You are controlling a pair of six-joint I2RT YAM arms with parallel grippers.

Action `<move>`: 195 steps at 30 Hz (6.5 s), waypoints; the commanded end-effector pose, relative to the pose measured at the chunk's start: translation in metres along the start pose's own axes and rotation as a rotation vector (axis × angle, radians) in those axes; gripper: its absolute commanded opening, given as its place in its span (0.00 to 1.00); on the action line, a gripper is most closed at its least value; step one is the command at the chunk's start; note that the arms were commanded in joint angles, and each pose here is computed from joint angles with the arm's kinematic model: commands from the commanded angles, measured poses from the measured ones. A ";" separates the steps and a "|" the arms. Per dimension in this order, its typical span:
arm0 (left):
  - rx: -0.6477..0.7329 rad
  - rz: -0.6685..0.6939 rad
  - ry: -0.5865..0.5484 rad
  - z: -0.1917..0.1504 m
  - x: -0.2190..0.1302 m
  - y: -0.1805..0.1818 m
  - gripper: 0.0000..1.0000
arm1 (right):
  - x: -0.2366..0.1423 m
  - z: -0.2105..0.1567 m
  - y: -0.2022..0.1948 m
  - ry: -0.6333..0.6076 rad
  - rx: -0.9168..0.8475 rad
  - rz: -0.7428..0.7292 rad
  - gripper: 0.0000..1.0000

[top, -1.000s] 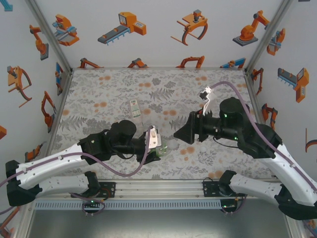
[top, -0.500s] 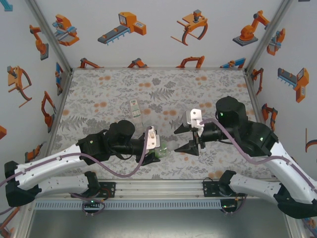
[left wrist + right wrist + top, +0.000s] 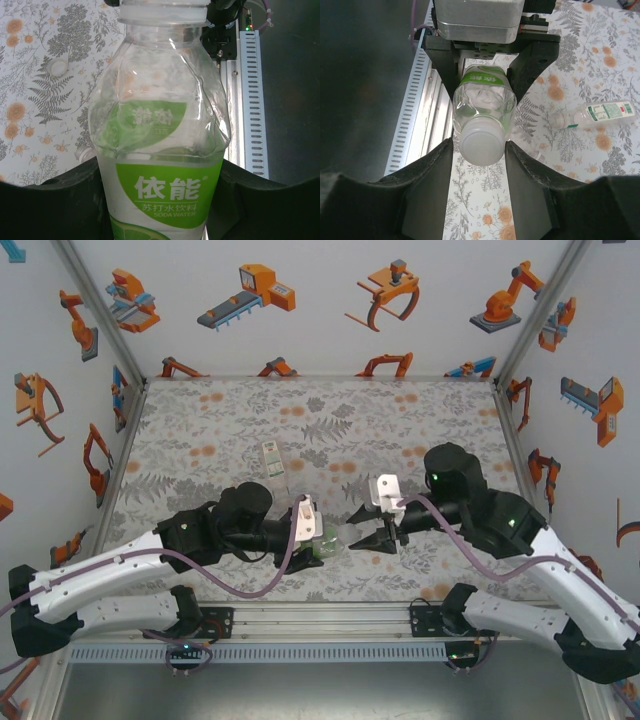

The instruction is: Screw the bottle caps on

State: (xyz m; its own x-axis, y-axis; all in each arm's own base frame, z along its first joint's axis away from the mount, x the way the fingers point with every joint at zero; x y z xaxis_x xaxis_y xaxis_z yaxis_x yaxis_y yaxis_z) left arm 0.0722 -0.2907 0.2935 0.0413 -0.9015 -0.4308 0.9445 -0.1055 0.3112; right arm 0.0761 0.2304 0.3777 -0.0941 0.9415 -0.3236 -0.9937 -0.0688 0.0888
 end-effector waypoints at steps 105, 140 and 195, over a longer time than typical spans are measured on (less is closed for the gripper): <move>-0.692 0.574 0.167 -0.073 -0.060 0.057 0.80 | -0.131 -0.136 -0.421 0.295 1.183 -1.333 0.00; -0.670 0.503 0.199 -0.074 -0.041 0.056 0.77 | -0.151 -0.122 -0.429 0.272 1.143 -1.376 0.53; -0.840 0.298 0.770 -0.218 0.091 0.035 0.78 | -0.108 -0.154 -0.166 -0.001 1.403 -1.181 0.54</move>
State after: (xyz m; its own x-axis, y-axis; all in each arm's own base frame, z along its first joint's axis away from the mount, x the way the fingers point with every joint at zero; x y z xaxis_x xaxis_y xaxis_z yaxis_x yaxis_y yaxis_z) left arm 0.1807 -0.2873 0.0909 0.2199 -0.3341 -0.9165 0.7937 0.6075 -0.0310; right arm 0.2426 0.0872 0.2471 0.5197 0.2733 -0.8095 0.2536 0.8554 0.4517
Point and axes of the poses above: each hand's point on the last joint's axis, 136 mm out from that joint toward the fingers, its own x axis out along the fingers, its own y axis along the line the jaws close on, z = x × y, the point moved 4 cm from there along -x, back along the fingers, and after that the axes turned 14 degrees about x, right-handed, at the moved point
